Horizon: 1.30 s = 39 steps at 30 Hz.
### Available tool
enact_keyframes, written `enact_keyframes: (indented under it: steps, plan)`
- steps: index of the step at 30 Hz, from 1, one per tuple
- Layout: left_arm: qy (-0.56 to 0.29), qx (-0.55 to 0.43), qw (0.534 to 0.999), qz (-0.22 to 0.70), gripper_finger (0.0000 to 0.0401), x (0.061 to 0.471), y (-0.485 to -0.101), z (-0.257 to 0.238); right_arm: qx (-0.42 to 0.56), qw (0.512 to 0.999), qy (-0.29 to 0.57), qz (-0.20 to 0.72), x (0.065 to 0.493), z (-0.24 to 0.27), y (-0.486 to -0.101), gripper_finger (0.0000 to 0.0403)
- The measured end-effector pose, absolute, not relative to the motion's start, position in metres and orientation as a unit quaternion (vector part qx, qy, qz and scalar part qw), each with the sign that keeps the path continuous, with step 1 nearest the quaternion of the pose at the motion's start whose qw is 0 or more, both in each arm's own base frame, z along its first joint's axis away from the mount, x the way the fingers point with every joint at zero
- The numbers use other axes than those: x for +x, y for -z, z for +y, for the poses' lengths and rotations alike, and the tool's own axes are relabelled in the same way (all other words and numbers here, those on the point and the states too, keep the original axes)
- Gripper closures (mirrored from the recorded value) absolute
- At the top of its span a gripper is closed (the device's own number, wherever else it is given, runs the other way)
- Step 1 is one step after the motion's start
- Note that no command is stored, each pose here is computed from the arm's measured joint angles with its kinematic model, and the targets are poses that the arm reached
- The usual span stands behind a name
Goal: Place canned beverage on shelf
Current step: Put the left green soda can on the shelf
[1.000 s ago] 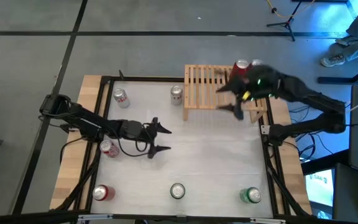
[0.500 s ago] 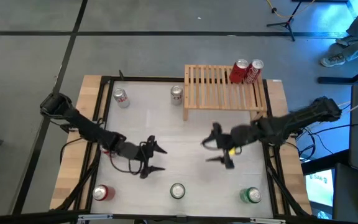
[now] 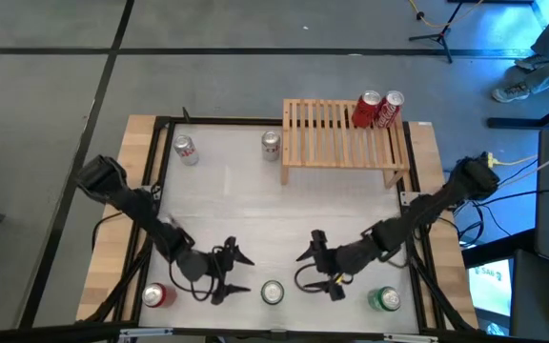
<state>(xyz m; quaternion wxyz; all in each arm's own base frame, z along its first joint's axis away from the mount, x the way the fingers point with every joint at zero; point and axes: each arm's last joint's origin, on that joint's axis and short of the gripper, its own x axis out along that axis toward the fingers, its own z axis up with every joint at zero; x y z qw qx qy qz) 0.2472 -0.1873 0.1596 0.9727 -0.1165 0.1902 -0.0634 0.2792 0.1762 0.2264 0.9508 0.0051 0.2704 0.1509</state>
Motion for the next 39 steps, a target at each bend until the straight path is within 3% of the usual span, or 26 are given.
enact_keyframes:
  steps: [10, 25, 39]
  plan:
    - [0.056, -0.118, 0.969, 0.207, 0.0054, 0.265, -0.137, -0.235, 0.046, 0.954, -0.171, 0.242, 0.298, 0.208, -0.186, 0.0072]
    - [-0.036, -0.135, 0.973, 0.183, 0.0054, 0.293, -0.118, -0.244, 0.088, 0.966, -0.137, 0.203, 0.315, 0.220, -0.146, 0.0072]
    - [-0.025, -0.084, 0.978, 0.191, 0.0054, 0.299, -0.118, -0.236, 0.064, 0.982, -0.118, 0.133, 0.325, 0.224, -0.165, 0.0072]
